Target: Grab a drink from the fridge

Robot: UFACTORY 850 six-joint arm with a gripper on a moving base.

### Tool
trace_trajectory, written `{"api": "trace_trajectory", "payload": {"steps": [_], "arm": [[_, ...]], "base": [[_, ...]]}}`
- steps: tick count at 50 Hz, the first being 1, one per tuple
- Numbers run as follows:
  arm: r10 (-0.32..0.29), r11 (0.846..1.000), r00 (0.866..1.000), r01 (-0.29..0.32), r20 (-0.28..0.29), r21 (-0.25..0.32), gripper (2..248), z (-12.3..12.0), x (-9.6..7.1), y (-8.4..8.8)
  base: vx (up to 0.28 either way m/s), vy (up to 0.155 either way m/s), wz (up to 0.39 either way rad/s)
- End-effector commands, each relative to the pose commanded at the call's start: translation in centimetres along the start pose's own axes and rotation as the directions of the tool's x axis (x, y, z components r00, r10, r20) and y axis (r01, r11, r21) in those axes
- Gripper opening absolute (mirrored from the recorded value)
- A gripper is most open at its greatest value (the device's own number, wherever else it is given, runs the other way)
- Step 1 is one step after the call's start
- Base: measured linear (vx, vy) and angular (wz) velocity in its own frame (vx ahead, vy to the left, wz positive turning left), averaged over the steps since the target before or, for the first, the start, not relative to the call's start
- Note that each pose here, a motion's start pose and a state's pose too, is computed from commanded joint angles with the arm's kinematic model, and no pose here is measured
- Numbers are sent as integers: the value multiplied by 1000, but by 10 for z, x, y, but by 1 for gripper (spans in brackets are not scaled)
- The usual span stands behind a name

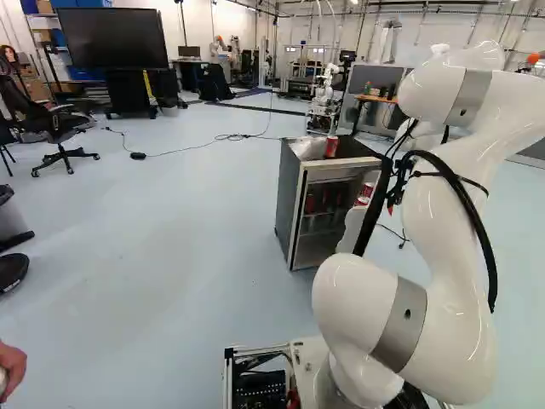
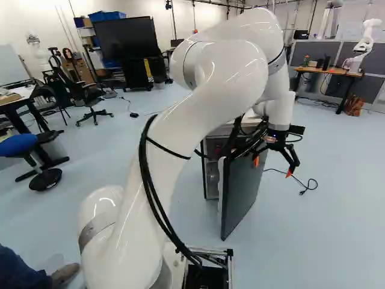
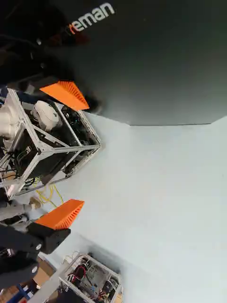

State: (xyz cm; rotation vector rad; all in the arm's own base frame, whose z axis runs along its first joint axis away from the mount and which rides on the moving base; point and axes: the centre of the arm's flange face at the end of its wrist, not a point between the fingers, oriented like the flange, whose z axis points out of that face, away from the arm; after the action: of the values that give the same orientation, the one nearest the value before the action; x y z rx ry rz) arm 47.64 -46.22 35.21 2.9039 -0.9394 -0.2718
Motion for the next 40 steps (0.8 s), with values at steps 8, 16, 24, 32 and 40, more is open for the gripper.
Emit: {"api": "trace_trajectory", "payload": {"steps": [8, 16, 24, 32, 40], "arm": [[-22, 1000, 1000, 22, -22, -1, 247, 0, -4, -15], [-45, 999, 998, 44, -50, -3, 247, 0, -8, -29], [-66, 998, 995, 66, -81, -4, 247, -1, -12, -43], [-88, 996, 990, 88, -113, -6, 247, -1, -17, -57], [-110, 994, 983, 110, -147, -7, 247, -1, -23, -71]], "base": [[0, 0, 0], [0, 0, 0], [0, 0, 0], [0, 0, 0], [0, 0, 0]]}}
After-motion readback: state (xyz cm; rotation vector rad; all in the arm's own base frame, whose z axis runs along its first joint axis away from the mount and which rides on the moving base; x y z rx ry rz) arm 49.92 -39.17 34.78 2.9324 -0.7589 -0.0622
